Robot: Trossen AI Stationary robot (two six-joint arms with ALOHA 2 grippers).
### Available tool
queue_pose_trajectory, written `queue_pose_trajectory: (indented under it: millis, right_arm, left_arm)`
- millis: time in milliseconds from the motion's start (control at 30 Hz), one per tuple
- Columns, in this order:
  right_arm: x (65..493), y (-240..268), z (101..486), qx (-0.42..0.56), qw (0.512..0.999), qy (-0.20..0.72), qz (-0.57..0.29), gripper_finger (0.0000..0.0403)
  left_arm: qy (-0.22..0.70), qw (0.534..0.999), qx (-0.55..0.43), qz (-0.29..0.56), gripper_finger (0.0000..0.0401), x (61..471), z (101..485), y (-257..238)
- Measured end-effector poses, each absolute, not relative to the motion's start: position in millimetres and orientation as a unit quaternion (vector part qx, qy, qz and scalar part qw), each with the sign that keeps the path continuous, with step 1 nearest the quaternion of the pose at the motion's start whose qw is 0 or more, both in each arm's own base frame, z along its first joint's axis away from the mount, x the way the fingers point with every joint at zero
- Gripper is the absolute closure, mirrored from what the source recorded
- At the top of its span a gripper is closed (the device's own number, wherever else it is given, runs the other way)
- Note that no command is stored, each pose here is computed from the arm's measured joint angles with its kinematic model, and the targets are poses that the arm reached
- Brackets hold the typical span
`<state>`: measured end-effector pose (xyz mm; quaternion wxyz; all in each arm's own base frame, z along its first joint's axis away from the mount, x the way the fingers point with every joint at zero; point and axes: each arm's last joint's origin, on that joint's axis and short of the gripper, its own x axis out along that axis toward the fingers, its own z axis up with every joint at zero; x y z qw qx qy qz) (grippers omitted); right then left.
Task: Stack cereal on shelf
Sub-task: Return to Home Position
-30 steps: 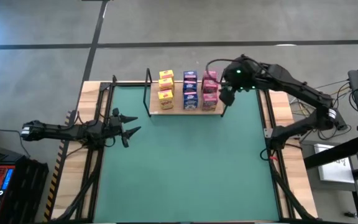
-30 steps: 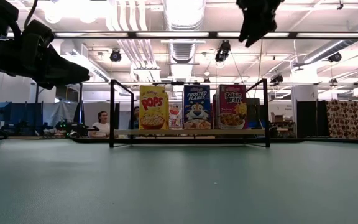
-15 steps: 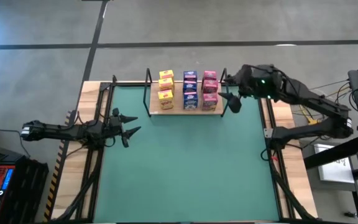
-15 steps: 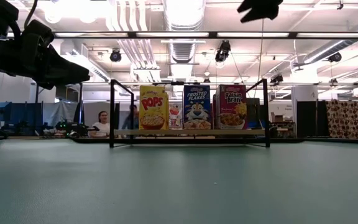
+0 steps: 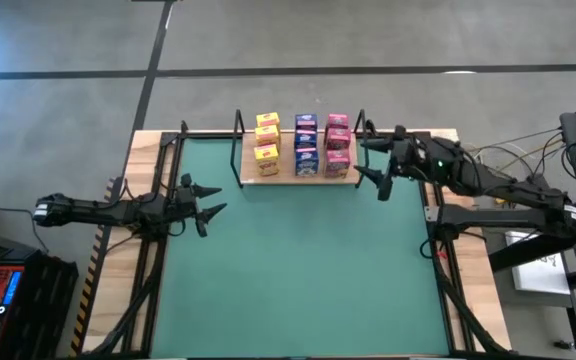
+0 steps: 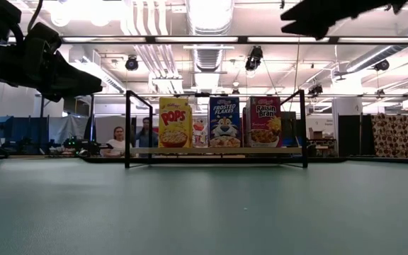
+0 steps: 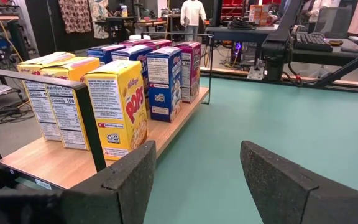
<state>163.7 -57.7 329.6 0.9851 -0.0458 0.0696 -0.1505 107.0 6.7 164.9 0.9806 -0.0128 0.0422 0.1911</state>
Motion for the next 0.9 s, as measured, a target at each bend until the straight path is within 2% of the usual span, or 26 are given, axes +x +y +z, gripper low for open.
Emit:
queue_pose_trajectory:
  millis: [267, 467, 900]
  right_arm:
    - [137, -48, 278, -0.053, 0.986, -0.011, -0.155, 0.0106]
    - [106, -37, 261, -0.05, 0.984, -0.073, -0.157, 0.0106]
    - [90, -31, 225, -0.054, 0.982, -0.094, -0.157, 0.0106]
  left_arm:
    - [0.042, 0.981, -0.013, 0.191, 0.0183, 107, 165, 7]
    - [0.042, 0.981, -0.013, 0.191, 0.0183, 107, 165, 7]
    - [0.042, 0.981, -0.013, 0.191, 0.0183, 107, 165, 7]
